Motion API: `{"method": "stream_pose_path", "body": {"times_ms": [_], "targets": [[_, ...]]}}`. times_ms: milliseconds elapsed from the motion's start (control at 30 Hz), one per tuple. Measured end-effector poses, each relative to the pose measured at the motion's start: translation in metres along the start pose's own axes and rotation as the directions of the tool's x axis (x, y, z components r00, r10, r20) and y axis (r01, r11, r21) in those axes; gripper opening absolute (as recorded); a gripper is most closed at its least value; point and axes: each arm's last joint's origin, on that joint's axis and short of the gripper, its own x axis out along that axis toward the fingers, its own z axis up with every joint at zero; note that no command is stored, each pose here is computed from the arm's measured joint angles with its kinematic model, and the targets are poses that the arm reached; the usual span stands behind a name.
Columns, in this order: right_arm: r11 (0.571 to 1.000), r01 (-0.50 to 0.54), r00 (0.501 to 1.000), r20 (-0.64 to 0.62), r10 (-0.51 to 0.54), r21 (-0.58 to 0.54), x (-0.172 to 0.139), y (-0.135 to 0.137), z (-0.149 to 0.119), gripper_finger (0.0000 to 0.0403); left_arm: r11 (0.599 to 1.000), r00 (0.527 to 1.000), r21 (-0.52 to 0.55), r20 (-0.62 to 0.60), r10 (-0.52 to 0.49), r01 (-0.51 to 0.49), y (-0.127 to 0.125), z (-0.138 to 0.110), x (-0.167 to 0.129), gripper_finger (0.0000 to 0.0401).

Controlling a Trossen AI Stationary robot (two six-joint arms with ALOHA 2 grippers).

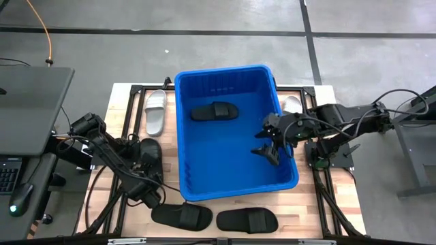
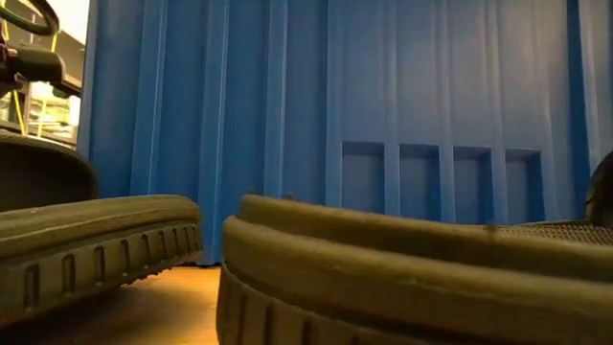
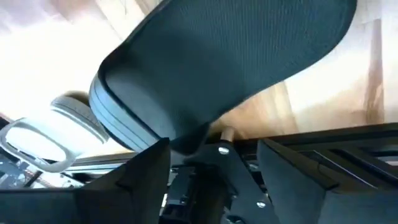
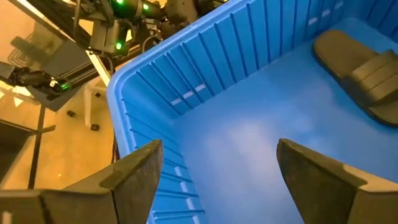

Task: Pick and place slides into bin
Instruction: Put the black slipper into the bin

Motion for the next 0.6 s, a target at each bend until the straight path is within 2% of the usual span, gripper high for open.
{"method": "stream_pose_path", "body": {"times_ms": [100,267,433,600], "targets": [[1.000,-0.008,1.000,-0.005,0.008,-0.021,0.000,0.002,-0.002,0.0303,1.000,1.000,-0.002,-0.006,0.004,-0.004,0.001,0.000,0.000,0.0244],[0.997,-0.016,1.000,-0.014,0.015,-0.072,0.000,0.006,-0.004,0.0303,1.000,0.999,-0.014,0.040,0.024,-0.024,0.001,0.003,0.000,0.0241],[0.999,-0.007,1.000,-0.010,0.007,-0.042,0.000,0.006,-0.005,0.0303,1.000,0.996,-0.027,0.087,-0.008,0.010,-0.002,0.008,0.000,0.0230],[0.998,0.013,1.000,0.002,-0.013,-0.056,-0.001,0.006,-0.005,0.0303,0.993,0.993,-0.114,0.113,-0.024,0.037,-0.003,0.011,0.000,0.0220]]}}
